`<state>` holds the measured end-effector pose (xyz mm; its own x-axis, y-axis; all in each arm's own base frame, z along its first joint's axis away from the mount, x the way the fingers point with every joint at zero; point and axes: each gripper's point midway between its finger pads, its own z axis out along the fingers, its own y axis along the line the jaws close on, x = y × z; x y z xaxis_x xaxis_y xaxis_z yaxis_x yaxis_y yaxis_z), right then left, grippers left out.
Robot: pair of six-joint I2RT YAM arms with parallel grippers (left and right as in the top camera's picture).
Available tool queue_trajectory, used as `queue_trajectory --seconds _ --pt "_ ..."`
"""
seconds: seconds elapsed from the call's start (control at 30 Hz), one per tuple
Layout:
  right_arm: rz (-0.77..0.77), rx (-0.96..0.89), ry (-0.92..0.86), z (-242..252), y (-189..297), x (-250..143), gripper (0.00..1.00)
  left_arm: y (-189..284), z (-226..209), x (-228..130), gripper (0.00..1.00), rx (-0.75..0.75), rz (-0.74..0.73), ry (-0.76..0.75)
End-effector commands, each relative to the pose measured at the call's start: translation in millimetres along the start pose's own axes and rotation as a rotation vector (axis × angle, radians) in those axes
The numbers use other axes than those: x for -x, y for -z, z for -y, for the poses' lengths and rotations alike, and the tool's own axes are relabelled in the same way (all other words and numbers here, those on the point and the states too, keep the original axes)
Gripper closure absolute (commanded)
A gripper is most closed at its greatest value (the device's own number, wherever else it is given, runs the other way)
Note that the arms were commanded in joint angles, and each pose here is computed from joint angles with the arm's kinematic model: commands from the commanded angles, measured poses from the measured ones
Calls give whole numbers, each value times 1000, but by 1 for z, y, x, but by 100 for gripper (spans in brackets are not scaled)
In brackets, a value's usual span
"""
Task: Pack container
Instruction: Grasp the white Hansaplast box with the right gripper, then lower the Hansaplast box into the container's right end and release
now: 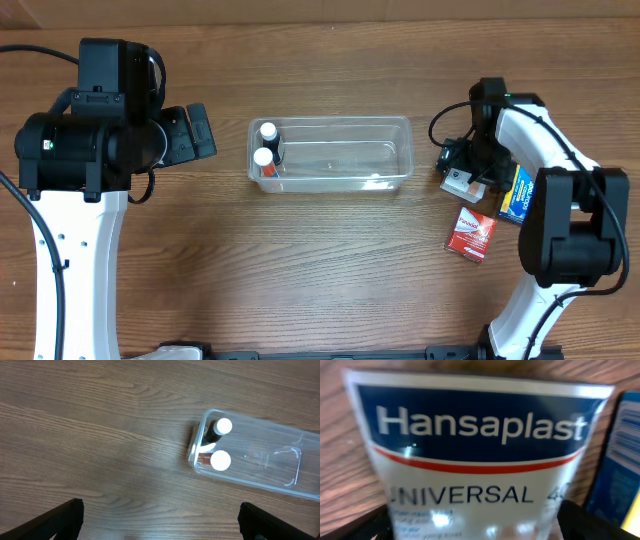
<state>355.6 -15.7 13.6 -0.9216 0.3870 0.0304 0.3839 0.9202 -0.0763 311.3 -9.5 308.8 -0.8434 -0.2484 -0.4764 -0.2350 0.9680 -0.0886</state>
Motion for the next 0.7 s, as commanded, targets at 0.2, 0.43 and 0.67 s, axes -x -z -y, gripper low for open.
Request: queue_trajectory --seconds 0.2,0.43,0.67 --pt "-4 6 3 0 -3 -1 26 2 1 2 0 -13 7 3" --pt "6 10 4 -1 12 2 25 2 1 2 0 -13 6 3" --pt "273 134 170 -46 157 5 25 2 1 2 0 -13 6 3"
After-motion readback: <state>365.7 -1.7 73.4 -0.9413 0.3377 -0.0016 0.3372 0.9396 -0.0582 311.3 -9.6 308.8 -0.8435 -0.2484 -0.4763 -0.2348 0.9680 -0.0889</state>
